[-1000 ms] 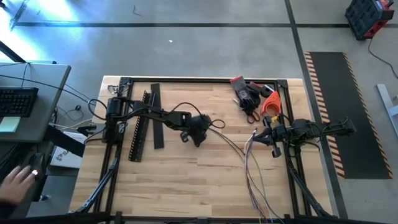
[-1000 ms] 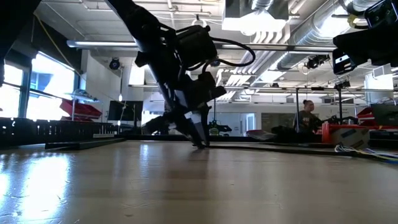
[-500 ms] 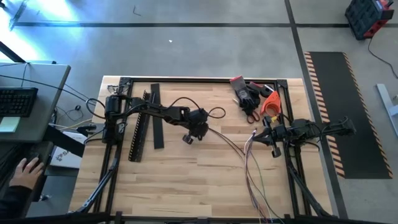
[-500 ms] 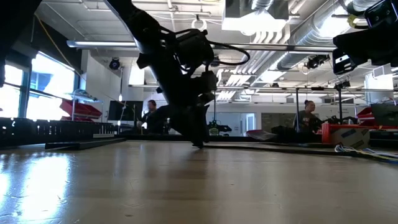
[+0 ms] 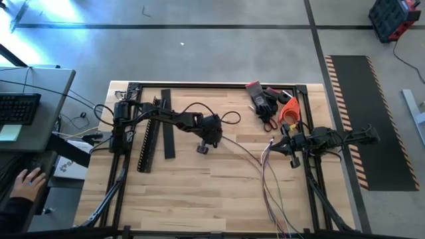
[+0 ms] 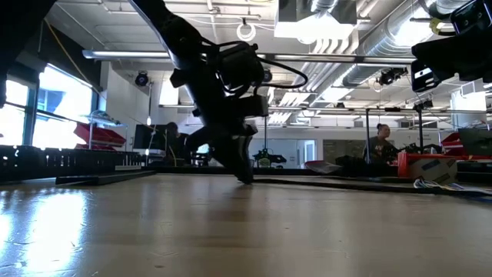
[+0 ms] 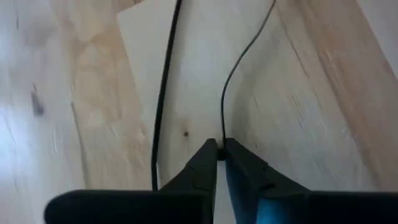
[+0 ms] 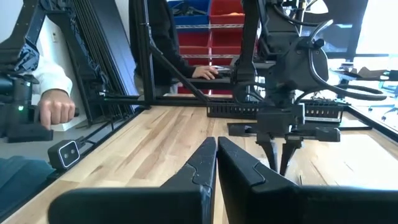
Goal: Ziptie cables
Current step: Prepare the left black zip tie
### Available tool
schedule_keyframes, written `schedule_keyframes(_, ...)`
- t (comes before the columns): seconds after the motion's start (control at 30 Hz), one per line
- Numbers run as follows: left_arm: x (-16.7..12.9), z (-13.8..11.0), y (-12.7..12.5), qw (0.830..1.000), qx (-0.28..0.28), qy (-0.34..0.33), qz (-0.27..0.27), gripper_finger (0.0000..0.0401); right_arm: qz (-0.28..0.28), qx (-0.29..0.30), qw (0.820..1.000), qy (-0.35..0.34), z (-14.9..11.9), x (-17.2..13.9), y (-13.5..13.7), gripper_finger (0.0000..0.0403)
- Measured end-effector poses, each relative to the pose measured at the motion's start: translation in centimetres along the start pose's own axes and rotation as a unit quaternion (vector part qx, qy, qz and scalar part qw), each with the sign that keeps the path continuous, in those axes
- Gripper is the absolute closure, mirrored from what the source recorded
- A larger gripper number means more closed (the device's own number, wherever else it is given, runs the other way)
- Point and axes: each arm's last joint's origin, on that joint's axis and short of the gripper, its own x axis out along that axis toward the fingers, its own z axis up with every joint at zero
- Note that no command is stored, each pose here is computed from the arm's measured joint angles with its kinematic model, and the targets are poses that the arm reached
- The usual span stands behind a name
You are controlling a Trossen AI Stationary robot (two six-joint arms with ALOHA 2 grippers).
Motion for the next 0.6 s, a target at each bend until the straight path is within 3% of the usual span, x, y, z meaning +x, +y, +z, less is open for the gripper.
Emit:
schedule_keyframes(0.17, -0.9, -0.5, -0.3, 0.997, -0.074, 0.032, -0.016, 0.0395, 0.0, 0.0, 1.0, 0.0, 0.0, 0.0, 0.0, 0.0402)
schedule_keyframes(0.3, -3.1, -1.2, -0.5, 0.983, -0.167, 0.047, -0.062, 0.0398, 0.0, 0.0, 1.0, 0.0, 0.0, 0.0, 0.0, 0.0402)
schedule_keyframes(0.4, -5.2, -1.4, 0.0, 0.967, -0.243, 0.001, -0.082, 0.0399, 0.0, 0.0, 1.0, 0.0, 0.0, 0.0, 0.0, 0.0402)
schedule_keyframes(0.5, -6.2, -3.4, 0.4, 0.933, -0.343, -0.028, -0.107, 0.04, 0.0, 0.0, 1.0, 0.0, 0.0, 0.0, 0.0, 0.0402)
schedule_keyframes(0.6, -5.7, -6.3, -0.2, 0.874, -0.463, -0.051, -0.137, 0.04, 0.0, 0.0, 1.0, -0.001, 0.0, 0.0, 0.0, 0.0402)
